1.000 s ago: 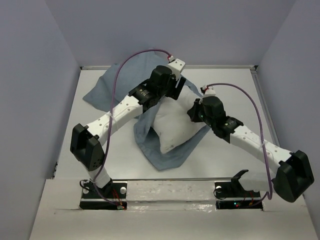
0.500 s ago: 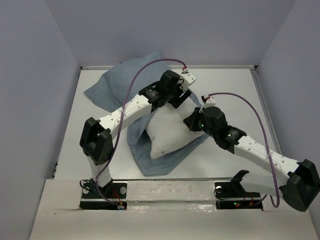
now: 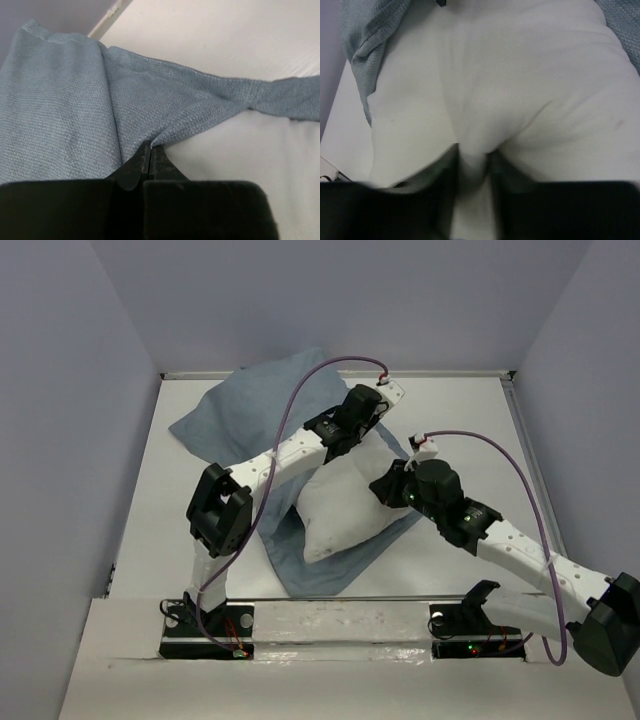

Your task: Put the pillow into the pillowcase

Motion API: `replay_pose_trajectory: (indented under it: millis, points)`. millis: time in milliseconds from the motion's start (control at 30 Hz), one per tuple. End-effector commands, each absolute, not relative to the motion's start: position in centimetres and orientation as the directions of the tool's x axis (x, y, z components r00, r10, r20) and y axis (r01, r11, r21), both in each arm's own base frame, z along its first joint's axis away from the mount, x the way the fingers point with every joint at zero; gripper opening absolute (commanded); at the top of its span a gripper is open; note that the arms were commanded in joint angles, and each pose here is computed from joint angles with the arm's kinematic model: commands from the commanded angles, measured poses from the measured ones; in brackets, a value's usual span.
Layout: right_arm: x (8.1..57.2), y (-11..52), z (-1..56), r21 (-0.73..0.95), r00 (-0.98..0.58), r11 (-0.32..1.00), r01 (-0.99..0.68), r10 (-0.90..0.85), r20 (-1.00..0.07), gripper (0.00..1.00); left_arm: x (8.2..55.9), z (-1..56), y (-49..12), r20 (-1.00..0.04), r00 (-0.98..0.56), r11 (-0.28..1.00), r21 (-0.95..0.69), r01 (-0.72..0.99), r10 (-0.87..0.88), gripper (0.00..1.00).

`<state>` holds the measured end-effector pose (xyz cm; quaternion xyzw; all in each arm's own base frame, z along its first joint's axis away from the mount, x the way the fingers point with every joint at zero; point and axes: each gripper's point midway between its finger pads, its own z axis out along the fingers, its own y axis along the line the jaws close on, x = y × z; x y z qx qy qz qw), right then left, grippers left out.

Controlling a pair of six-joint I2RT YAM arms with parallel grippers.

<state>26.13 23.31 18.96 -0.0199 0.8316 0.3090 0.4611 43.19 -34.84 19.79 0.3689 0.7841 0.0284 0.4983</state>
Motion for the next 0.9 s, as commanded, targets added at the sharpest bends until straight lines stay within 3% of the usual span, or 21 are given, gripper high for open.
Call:
replay_pose_trajectory:
  millis: [0,33,100,200,333,533,667,733,767,800,833,867]
  points:
    - [25.8,23.4,19.4,0.448,-0.566,0.819,-0.359,0.19,-0.802,0.61,44.2,26.2,-35.5,-0.883,-0.136,0.814,0.34,0.472,0.448,0.0]
    - [26.1,23.4,19.6,0.429,-0.559,0.827,-0.363,0.176,-0.811,0.75,43.7,27.7,-35.6,-0.904,-0.119,0.819,0.308,0.484,0.41,0.0]
    - [26.5,23.7,20.1,0.371,-0.534,0.83,-0.416,0.107,-0.839,0.87,42.7,28.6,-36.4,-0.934,-0.12,0.819,0.228,0.527,0.337,0.0]
    - [27.3,24.1,22.4,0.324,-0.483,0.81,-0.489,0.057,-0.874,0.91,40.9,30.4,-37.5,-0.96,-0.126,0.794,0.13,0.594,0.251,0.0]
    - [30.0,21.8,23.8,0.287,-0.443,0.854,-0.434,0.076,-0.893,0.98,39.1,31.9,-38.5,-0.971,-0.158,0.75,0.03,0.661,0.178,0.0]
    - [33.1,22.0,17.1,0.273,-0.573,0.879,-0.39,0.0,-0.819,0.98,36.1,33.6,-39.7,-0.976,-0.208,0.663,-0.115,0.739,0.061,0.0]
    - [32.8,22.8,18.6,0.327,-0.532,0.844,-0.425,0.059,-0.845,0.96,35.2,35.1,-40.1,-0.98,-0.201,0.615,-0.159,0.772,0.0,0.0]
    - [32.9,23.9,19.5,0.362,-0.516,0.811,-0.461,0.087,-0.852,0.65,33.9,36.3,-40.7,-0.971,-0.231,0.547,-0.223,0.807,-0.055,0.0]
    - [32.7,25.2,19.3,0.398,-0.533,0.765,-0.506,0.085,-0.842,0.34,32.8,37.3,-41.6,-0.961,-0.258,0.472,-0.276,0.837,-0.104,0.0]
    - [32.5,26.1,19.6,0.421,-0.537,0.73,-0.538,0.088,-0.839,0.11,32.3,37.7,-42.0,-0.953,-0.276,0.438,-0.302,0.847,-0.125,0.0]
    - [32.9,27.2,21.6,0.437,-0.483,0.68,-0.588,0.138,-0.865,0.0,31.6,38.0,-42.5,-0.945,-0.298,0.394,-0.328,0.859,-0.138,0.0]
    - [31.6,27.7,22.6,0.449,-0.452,0.617,-0.646,0.165,-0.877,0.0,30.7,38.4,-43.1,-0.938,-0.317,0.331,-0.347,0.878,-0.141,0.0]
